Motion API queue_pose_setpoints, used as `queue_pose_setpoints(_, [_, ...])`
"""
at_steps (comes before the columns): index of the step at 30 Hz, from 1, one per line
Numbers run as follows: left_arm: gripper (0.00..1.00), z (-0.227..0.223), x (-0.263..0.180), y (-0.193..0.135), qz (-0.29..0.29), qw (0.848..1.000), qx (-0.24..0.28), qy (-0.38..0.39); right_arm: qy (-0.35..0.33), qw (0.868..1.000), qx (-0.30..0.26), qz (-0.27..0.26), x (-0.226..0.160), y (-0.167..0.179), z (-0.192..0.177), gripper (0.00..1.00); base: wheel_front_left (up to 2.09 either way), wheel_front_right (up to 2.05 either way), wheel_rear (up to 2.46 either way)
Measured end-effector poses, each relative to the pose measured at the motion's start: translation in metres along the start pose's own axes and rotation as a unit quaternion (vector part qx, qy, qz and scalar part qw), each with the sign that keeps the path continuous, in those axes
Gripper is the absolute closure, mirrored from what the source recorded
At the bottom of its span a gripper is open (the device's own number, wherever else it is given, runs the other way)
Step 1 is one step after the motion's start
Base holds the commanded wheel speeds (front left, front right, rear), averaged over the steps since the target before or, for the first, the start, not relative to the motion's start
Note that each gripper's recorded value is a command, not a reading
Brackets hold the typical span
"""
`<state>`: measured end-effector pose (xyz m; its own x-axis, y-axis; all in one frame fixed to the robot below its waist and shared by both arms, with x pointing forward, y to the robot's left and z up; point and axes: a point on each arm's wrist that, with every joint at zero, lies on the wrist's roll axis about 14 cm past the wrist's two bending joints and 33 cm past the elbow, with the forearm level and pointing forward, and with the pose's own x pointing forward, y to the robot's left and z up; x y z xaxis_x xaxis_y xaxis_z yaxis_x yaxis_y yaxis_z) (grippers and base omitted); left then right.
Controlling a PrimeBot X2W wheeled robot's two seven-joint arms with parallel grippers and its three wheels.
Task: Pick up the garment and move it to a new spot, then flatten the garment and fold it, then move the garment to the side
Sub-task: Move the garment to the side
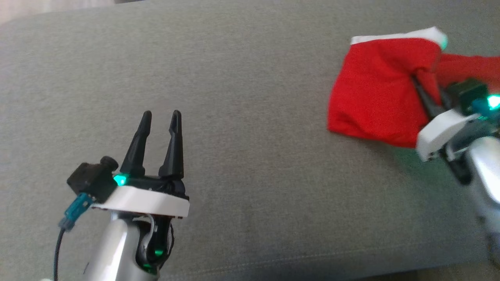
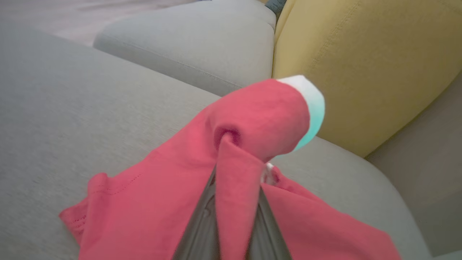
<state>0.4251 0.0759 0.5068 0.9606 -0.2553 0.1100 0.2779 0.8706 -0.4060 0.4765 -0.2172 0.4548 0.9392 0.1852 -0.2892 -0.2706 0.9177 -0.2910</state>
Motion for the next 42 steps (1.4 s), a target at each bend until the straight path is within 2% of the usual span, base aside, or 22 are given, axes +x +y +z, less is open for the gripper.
queue_pose_setpoints(4, [0.00, -0.009, 0.011, -0.007, -0.017, 1.000, -0.005, 0.007, 0.054, 0.997, -0.062, -0.004, -0.016, -0.034, -0.017, 1.00, 0.00, 0.00, 0.00])
queue_pose_setpoints(7, [0.00, -0.012, 0.022, -0.010, -0.027, 1.000, -0.007, 0.008, 0.106, 0.990, -0.091, 0.001, -0.027, -0.051, -0.038, 1.00, 0.00, 0.00, 0.00])
queue_pose_setpoints(10, [0.00, -0.018, 0.029, -0.010, -0.030, 0.999, -0.011, 0.012, 0.133, 0.984, -0.120, -0.001, -0.030, -0.072, -0.043, 1.00, 0.00, 0.00, 0.00])
queue_pose_setpoints(15, [0.00, -0.030, 0.035, -0.004, -0.029, 0.999, -0.014, 0.024, 0.168, 0.968, -0.182, -0.026, -0.028, -0.116, -0.040, 1.00, 0.00, 0.00, 0.00])
queue_pose_setpoints(18, [0.00, -0.034, 0.038, 0.002, -0.024, 0.999, -0.014, 0.028, 0.199, 0.957, -0.210, -0.035, -0.029, -0.131, -0.047, 1.00, 0.00, 0.00, 0.00])
queue_pose_setpoints(22, [0.00, -0.033, 0.039, 0.012, -0.011, 1.000, -0.012, 0.026, 0.214, 0.953, -0.209, -0.038, -0.027, -0.134, -0.053, 1.00, 0.00, 0.00, 0.00])
queue_pose_setpoints(28, [0.00, -0.032, 0.039, 0.011, -0.015, 1.000, -0.012, 0.025, 0.203, 0.953, -0.209, -0.078, -0.026, -0.156, -0.036, 1.00, 0.00, 0.00, 0.00])
queue_pose_setpoints(36, [0.00, -0.032, 0.040, 0.009, -0.018, 0.999, -0.013, 0.024, 0.189, 0.958, -0.197, -0.087, -0.024, -0.154, -0.030, 1.00, 0.00, 0.00, 0.00])
queue_pose_setpoints(38, [0.00, -0.033, 0.040, 0.008, -0.019, 0.999, -0.014, 0.025, 0.188, 0.960, -0.188, -0.092, -0.024, -0.155, -0.028, 0.53, 0.00, 0.00, 0.00])
queue_pose_setpoints(39, [0.00, -0.033, 0.040, 0.008, -0.019, 0.999, -0.014, 0.025, 0.185, 0.961, -0.185, -0.093, -0.024, -0.154, -0.027, 0.19, 0.00, 0.00, 0.00])
queue_pose_setpoints(40, [0.00, -0.032, 0.040, 0.007, -0.019, 0.999, -0.014, 0.024, 0.184, 0.961, -0.181, -0.094, -0.024, -0.153, -0.027, 0.00, 0.00, 0.00, 0.00])
queue_pose_setpoints(42, [0.00, -0.032, 0.041, 0.007, -0.020, 0.999, -0.014, 0.024, 0.184, 0.962, -0.176, -0.096, -0.024, -0.153, -0.027, 0.00, 0.00, 0.00, 0.00])
